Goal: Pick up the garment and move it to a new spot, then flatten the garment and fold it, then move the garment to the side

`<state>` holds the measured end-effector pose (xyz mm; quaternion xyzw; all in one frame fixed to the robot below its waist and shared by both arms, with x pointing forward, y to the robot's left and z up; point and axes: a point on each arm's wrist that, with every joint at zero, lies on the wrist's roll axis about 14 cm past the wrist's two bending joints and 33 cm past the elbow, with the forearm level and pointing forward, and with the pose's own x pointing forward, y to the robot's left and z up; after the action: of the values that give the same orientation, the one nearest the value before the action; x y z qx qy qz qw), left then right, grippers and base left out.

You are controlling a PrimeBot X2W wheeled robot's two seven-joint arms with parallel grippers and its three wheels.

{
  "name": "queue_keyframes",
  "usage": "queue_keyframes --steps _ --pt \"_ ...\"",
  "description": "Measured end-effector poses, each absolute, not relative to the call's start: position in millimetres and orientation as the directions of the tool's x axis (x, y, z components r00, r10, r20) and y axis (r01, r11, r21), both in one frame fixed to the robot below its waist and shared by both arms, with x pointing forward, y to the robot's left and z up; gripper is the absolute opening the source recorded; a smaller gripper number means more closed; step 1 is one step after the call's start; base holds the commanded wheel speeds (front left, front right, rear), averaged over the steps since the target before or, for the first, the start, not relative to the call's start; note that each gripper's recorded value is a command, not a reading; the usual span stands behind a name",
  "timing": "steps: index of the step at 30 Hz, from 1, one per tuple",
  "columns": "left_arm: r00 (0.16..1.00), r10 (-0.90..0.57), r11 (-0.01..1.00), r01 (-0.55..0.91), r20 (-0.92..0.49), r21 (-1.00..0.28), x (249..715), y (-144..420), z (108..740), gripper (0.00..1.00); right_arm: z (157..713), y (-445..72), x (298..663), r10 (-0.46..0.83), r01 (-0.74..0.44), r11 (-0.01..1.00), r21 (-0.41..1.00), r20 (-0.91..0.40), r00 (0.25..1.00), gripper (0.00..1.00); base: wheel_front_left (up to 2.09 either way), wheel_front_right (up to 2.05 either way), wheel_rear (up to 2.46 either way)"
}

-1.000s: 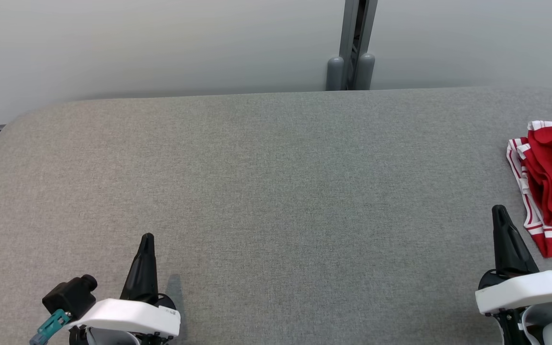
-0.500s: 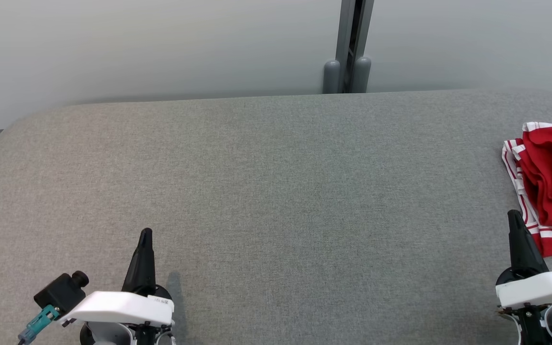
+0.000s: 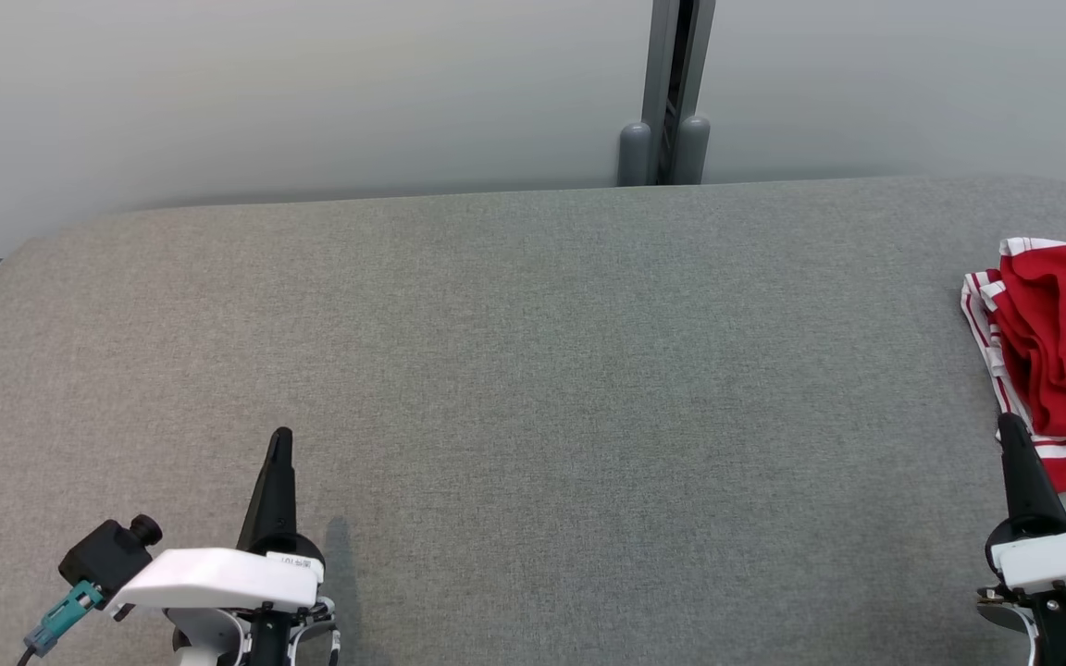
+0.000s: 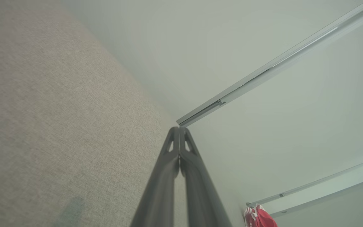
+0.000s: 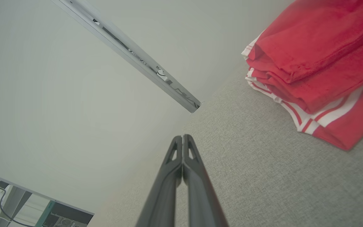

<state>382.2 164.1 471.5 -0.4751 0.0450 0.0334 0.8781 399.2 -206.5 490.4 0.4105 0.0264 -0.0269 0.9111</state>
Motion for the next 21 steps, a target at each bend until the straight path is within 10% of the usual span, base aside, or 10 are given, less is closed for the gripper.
queue_keyframes --steps 21 --pt "0.996 -0.015 0.367 -0.08 -0.092 -0.927 389.8 158.2 481.0 0.0 490.1 -222.7 392.9 -0.046 0.095 0.448 0.889 -0.084 0.995 0.0 0.0 0.0 0.0"
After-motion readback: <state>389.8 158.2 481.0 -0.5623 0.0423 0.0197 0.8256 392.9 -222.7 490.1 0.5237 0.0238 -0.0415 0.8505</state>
